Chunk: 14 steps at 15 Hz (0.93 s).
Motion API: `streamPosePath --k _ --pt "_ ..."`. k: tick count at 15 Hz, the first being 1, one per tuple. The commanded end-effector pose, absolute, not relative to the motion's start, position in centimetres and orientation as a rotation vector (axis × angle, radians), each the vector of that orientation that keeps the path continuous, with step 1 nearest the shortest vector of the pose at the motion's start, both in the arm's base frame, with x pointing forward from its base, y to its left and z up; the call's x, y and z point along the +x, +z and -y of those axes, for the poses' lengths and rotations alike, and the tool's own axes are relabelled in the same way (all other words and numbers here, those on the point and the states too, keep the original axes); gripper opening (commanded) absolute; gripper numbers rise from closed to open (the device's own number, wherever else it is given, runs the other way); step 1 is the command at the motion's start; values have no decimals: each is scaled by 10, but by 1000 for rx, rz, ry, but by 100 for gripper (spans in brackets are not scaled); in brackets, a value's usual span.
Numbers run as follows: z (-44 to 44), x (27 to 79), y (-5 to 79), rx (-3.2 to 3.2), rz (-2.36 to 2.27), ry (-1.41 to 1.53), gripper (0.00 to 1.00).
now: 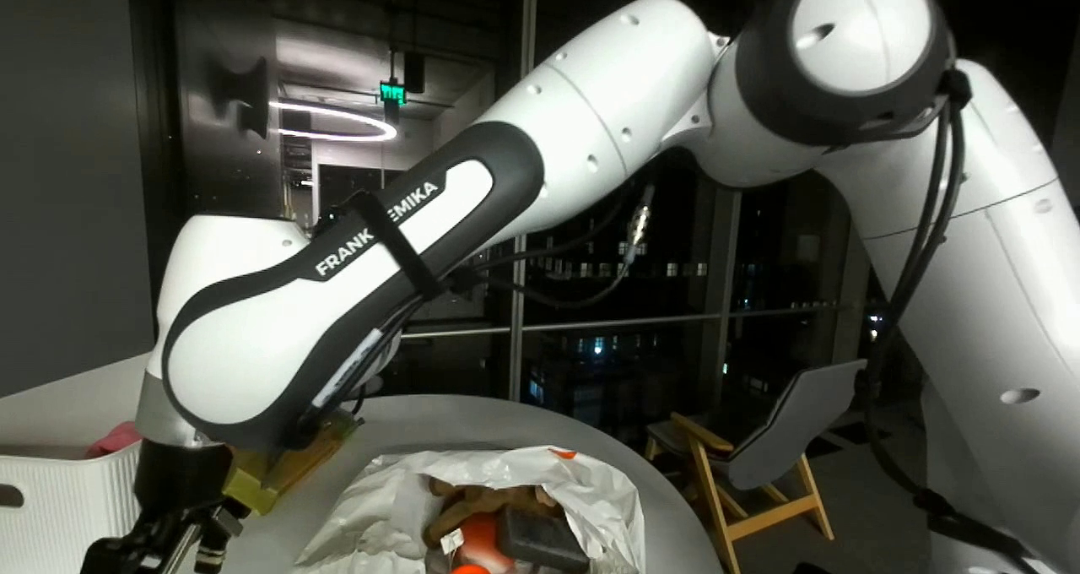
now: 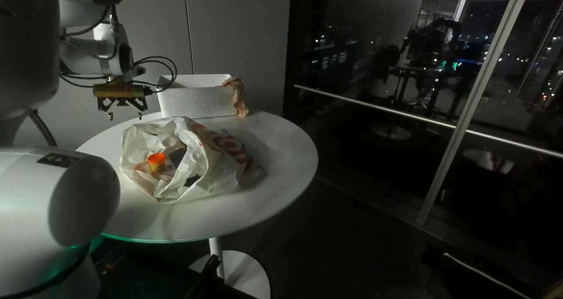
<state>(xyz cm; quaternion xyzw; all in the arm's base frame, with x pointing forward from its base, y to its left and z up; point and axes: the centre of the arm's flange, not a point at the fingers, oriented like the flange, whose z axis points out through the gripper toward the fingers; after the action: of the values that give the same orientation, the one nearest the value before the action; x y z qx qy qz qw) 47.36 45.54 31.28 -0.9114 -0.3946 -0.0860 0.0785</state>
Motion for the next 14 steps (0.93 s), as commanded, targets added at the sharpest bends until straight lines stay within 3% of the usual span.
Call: streamPosePath --k 1,8,14 --pt "-482 520 292 -2767 1040 -166 100" --pt "-485 540 251 -2833 772 -8 100" --pt "-489 540 250 -2890 586 -59 100"
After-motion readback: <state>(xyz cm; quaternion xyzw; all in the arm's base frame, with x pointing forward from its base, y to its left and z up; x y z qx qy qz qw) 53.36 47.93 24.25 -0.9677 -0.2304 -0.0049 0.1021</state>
